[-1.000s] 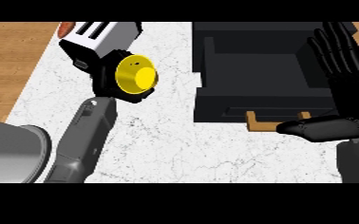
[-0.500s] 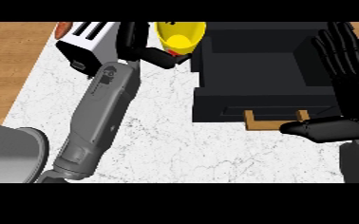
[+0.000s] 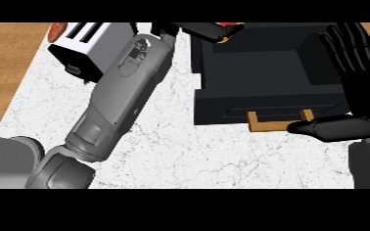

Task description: Pick up the cup, place it into the drawer and close the drawer

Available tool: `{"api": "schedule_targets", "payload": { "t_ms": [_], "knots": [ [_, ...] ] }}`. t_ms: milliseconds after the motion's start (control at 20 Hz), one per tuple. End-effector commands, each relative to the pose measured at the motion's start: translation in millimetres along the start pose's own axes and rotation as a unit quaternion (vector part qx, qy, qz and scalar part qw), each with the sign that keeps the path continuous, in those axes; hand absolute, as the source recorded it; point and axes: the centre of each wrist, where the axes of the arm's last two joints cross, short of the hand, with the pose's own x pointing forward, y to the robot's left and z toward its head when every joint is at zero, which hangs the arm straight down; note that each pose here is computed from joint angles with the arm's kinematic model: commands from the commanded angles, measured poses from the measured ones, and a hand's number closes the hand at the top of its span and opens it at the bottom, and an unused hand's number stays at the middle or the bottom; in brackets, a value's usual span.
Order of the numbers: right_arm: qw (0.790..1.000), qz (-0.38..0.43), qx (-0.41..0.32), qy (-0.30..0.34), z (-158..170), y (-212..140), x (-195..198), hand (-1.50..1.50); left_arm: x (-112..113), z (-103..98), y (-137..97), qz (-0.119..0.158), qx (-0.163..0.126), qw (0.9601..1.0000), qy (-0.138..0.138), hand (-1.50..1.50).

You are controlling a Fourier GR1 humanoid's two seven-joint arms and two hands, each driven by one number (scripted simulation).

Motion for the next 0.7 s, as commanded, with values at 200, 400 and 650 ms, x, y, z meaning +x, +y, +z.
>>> {"api": "schedule_targets", "payload": {
  "t_ms": [200,400,650],
  "knots": [
    [1.000,-0.009,0.017,-0.014,-9.0,-5.1,14.0,-1.50,6.4,-17.3,-23.7,-0.068,0.011,0.9940,0.085,1.50],
    [0.999,-0.007,0.027,-0.019,-7.7,2.8,-1.3,-1.50,-18.7,-2.7,-20.1,-0.088,-0.038,0.9868,0.130,1.50],
    [0.998,-0.015,0.049,-0.040,-21.6,7.6,9.2,-1.50,-44.5,16.1,-14.2,-0.111,-0.078,0.9778,0.160,1.50]
  ]
}}
